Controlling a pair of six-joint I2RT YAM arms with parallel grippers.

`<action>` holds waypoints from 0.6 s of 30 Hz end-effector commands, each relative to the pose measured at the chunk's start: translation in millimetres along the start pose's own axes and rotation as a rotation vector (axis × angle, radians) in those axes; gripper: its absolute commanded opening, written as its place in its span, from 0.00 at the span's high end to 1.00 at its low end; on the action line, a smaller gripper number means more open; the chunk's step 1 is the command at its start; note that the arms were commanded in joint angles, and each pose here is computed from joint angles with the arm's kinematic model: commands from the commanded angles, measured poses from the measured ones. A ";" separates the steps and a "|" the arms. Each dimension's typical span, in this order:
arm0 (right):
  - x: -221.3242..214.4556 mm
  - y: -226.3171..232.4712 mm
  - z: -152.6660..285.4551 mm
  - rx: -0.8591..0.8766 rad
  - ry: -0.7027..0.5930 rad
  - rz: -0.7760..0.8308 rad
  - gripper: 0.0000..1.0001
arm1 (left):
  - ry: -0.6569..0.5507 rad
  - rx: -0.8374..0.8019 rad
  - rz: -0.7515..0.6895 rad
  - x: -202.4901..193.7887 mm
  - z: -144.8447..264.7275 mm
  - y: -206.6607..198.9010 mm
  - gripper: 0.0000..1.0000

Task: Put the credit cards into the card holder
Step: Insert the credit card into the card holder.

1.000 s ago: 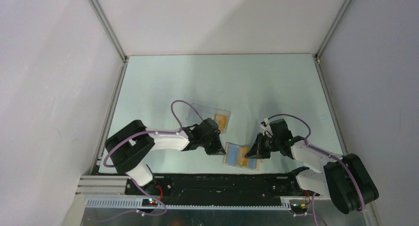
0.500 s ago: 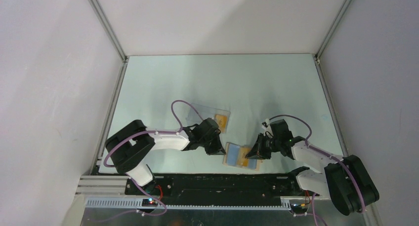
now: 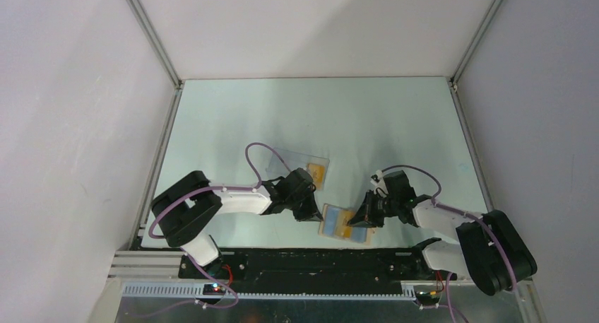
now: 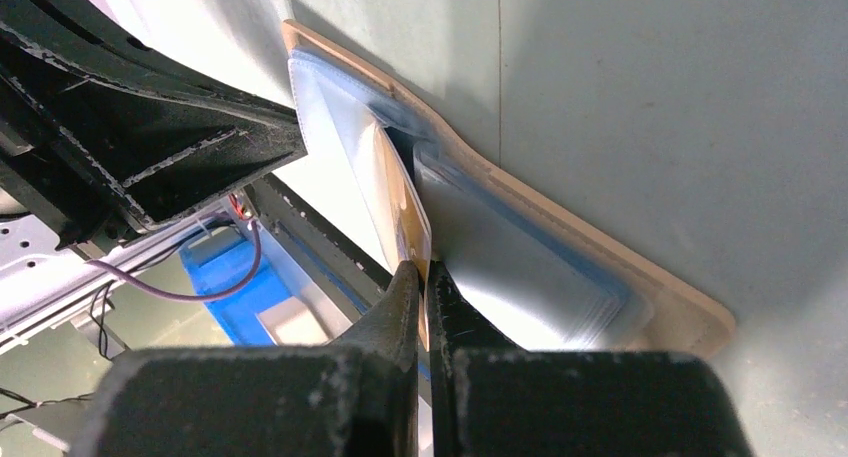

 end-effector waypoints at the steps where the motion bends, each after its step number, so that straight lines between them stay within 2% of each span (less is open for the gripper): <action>1: -25.3 -16.8 -2.8 -0.044 0.094 -0.028 1.00 | -0.002 0.041 -0.014 -0.5 -6.2 7.8 1.00; 10: -25.5 -18.9 -14.6 -0.018 0.156 -0.034 1.00 | -0.002 0.042 -0.014 -0.1 -5.6 7.3 1.00; 18: -0.7 -4.2 -18.7 -0.043 0.006 0.022 1.00 | -0.011 0.034 0.029 -1.1 -0.1 7.1 1.00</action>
Point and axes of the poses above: each gripper's point midway between its finger pads, its own z axis back along the fingers, its own y axis along the line the jaws close on, x = y × z, the point moved 1 cm from there along z, back along the fingers, and after that the axes turned 7 degrees about z, right-handed, at the moved point
